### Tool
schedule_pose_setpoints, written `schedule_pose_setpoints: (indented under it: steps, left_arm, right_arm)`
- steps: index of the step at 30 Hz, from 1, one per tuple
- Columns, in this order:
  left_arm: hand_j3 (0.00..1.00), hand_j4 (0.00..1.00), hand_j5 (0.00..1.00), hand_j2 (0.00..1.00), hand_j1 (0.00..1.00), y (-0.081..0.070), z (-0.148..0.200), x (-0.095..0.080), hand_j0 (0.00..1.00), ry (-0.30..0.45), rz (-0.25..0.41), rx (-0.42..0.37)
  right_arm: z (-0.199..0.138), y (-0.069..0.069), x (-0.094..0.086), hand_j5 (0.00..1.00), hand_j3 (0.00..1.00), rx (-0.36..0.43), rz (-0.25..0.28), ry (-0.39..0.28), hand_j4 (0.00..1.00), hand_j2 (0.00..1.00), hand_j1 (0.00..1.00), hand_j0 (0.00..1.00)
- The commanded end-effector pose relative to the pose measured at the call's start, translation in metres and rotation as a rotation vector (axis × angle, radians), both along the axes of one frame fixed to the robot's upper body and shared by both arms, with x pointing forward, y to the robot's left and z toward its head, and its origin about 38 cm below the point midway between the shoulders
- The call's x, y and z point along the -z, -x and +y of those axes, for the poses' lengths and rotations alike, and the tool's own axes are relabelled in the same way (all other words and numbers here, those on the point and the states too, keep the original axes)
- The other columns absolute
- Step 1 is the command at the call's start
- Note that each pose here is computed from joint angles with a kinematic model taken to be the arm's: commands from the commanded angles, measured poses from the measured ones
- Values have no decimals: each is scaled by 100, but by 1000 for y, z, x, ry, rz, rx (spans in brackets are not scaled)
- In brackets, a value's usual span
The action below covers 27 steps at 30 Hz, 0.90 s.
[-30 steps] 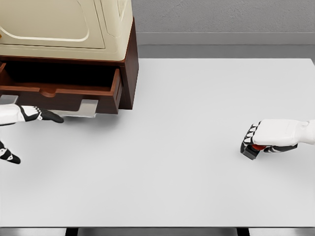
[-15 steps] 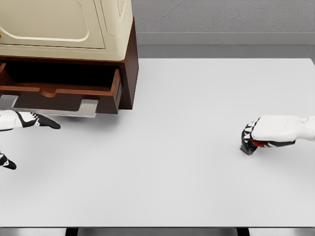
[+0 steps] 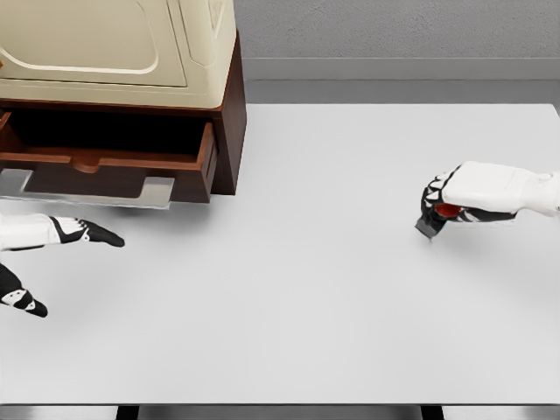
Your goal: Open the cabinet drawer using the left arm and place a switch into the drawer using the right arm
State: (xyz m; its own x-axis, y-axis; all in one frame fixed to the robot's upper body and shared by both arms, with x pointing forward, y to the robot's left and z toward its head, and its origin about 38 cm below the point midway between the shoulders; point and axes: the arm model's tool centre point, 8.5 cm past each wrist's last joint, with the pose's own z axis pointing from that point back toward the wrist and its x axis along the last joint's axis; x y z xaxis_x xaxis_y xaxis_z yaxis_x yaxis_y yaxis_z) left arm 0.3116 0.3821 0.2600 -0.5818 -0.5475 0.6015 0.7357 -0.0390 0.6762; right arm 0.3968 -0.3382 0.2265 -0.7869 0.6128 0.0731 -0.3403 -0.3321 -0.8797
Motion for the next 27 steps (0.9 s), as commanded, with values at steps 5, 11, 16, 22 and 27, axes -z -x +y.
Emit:
schedule_pose_setpoints:
  steps: [5,11,16,22,27]
  left_arm:
    - [100,100,100,100,100,6,1,12,100,4,42,-8]
    - [100,100,100,100,100,11,7,23,100,-8,80,-24]
    - [100,100,100,100,100,8,22,26,100,-31,86,-68]
    - [100,100,100,100,100,14,27,41,100,-40,135,-80]
    - [100,100,100,100,100,10,43,44,100,-60,139,-129]
  right_arm:
    - [23,-10,-11,47,47,-34,-38,-60,47,47,47,47]
    - [38,-12,-5,40,40,-58,-34,-91,40,40,40,40]
    - [70,-23,-18,40,40,-137,-59,-93,40,40,40,40]
    - [100,-31,-30,40,40,-201,-86,-106,40,40,40,40]
    - [129,-36,-48,41,41,-273,-122,-99,41,41,41,41]
